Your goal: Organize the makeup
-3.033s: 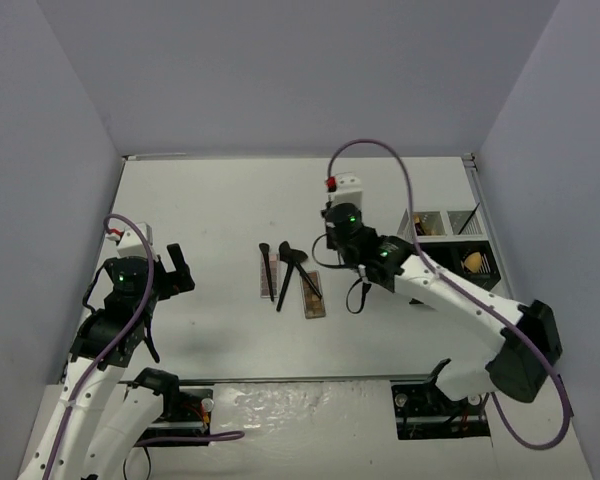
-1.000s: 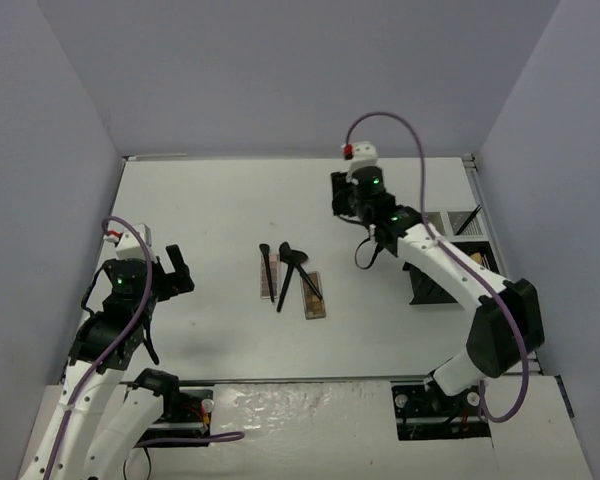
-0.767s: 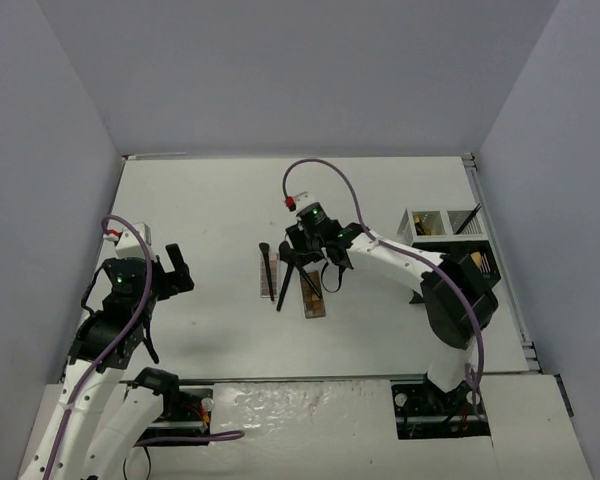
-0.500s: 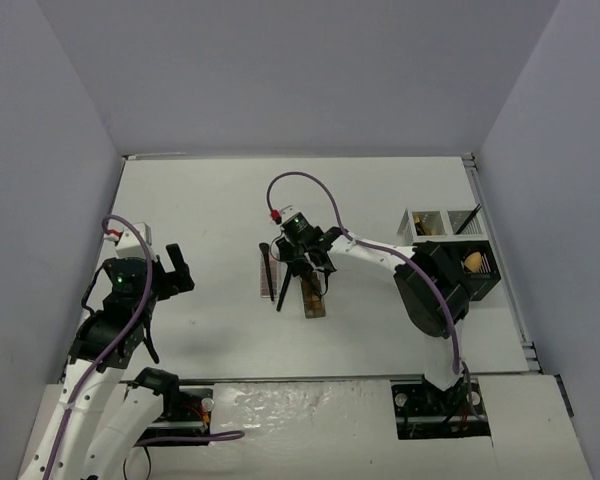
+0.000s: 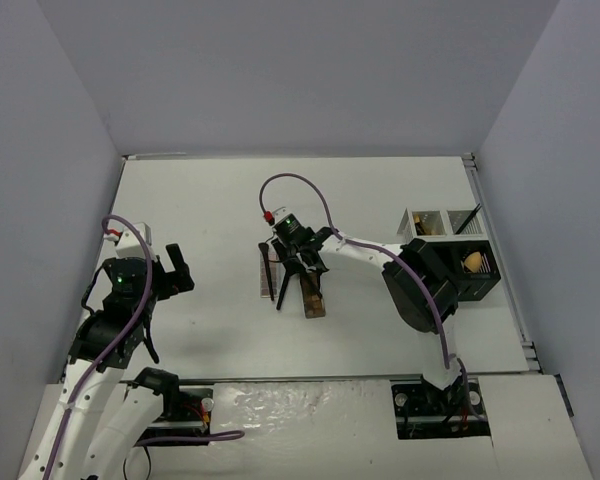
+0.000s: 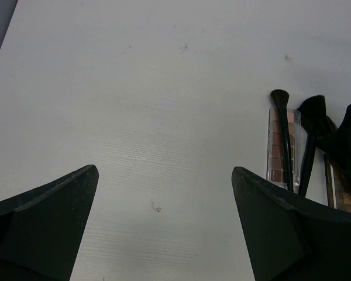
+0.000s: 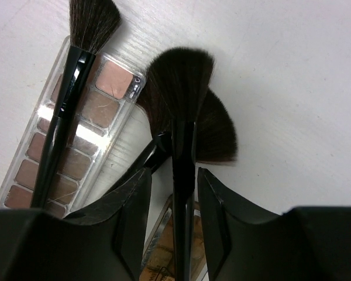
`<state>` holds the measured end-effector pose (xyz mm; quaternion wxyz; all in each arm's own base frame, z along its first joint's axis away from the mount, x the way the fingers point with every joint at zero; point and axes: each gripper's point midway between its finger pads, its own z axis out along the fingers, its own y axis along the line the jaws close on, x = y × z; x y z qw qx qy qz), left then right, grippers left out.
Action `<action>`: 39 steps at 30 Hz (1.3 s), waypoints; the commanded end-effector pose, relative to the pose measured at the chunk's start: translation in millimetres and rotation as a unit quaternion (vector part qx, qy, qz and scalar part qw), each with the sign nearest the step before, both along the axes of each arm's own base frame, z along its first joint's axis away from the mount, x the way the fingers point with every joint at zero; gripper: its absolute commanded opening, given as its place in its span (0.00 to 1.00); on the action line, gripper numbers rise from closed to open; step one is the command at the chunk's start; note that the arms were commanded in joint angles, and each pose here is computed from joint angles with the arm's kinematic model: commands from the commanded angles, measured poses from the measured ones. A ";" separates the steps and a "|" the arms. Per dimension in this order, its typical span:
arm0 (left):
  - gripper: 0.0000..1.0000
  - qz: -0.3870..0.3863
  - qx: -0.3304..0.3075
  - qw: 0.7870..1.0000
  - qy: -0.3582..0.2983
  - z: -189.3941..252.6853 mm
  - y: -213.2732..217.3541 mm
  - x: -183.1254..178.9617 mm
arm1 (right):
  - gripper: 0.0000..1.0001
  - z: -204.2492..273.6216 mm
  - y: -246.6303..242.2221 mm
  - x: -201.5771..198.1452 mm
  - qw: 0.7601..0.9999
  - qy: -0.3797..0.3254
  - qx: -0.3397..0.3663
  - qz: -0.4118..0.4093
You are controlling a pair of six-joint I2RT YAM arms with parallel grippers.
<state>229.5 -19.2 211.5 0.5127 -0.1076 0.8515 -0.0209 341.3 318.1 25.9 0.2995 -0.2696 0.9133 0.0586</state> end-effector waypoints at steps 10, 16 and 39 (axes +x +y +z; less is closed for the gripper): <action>0.97 0.006 -0.010 1.000 -0.024 14.7 -0.2 7.3 | 0.00 62.4 -0.4 17.2 0.997 -0.073 0.015 -0.022; 0.97 0.006 -0.010 1.000 -0.024 14.8 -0.3 7.4 | 0.00 155.0 -41.0 43.4 0.979 -0.182 0.037 -0.090; 0.97 0.006 -0.010 1.000 -0.026 16.0 -0.1 7.5 | 0.00 290.4 -448.8 62.7 0.668 -0.506 0.046 -0.544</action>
